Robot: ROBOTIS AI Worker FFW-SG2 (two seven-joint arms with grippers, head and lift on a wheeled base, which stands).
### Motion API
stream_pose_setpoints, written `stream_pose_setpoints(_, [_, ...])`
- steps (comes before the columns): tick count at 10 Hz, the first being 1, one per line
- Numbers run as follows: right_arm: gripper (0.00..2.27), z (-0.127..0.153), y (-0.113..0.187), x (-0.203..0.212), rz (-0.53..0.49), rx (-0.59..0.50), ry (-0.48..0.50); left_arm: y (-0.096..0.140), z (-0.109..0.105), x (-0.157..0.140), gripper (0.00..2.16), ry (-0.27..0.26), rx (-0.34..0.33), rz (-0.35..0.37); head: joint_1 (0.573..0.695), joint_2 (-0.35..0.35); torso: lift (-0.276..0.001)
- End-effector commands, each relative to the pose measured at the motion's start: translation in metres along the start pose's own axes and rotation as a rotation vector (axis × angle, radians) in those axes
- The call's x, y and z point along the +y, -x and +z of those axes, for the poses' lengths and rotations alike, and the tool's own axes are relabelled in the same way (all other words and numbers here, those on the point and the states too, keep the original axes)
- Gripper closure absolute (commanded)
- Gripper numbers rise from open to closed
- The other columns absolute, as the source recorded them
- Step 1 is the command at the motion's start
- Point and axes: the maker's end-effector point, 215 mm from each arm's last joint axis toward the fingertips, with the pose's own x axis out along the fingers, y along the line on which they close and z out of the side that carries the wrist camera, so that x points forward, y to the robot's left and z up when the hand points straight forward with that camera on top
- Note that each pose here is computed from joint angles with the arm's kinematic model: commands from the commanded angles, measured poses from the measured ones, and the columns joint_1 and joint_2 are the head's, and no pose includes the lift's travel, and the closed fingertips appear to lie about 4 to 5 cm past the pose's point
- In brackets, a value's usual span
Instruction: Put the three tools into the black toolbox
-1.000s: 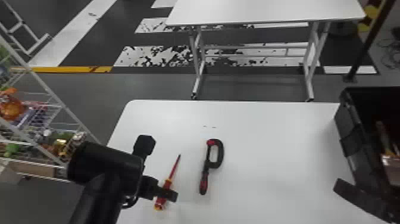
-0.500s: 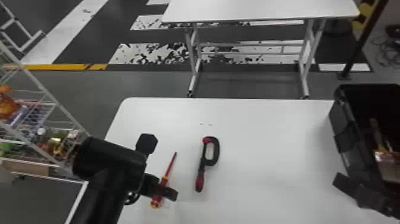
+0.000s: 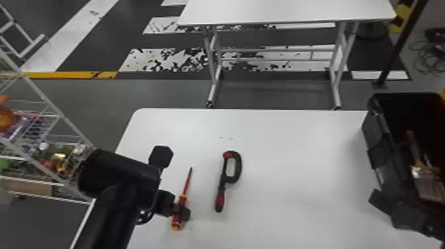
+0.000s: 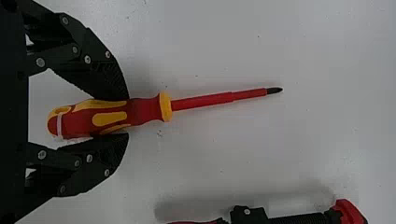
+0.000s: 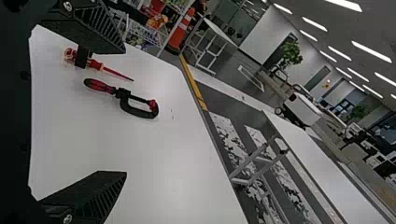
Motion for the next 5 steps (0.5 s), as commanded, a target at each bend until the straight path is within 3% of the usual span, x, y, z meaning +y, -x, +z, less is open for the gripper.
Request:
stream_pose_setpoints(1, [0.08,0.001,0.000,-0.001,-0.001,-0.003,0.002,0.002,0.001,-0.002,1.92,0.000,-0.007,-0.003,0.695,0.155,-0.051])
stream_pose_setpoints(2, [0.08,0.001,-0.001,-0.001,0.001,-0.005,0.000,0.005,0.003,-0.005,1.92,-0.007,-0.016,-0.005,0.695,0.154,-0.051])
stream_pose_setpoints(3, [0.08,0.001,-0.002,0.001,0.005,-0.005,-0.003,0.010,0.007,-0.008,2.14,-0.014,-0.037,-0.006,0.695,0.151,-0.051])
stream_pose_setpoints(5, [0.08,0.000,-0.007,0.004,0.012,0.000,0.000,0.036,0.025,-0.018,2.14,-0.039,-0.129,-0.018,0.695,0.141,-0.051])
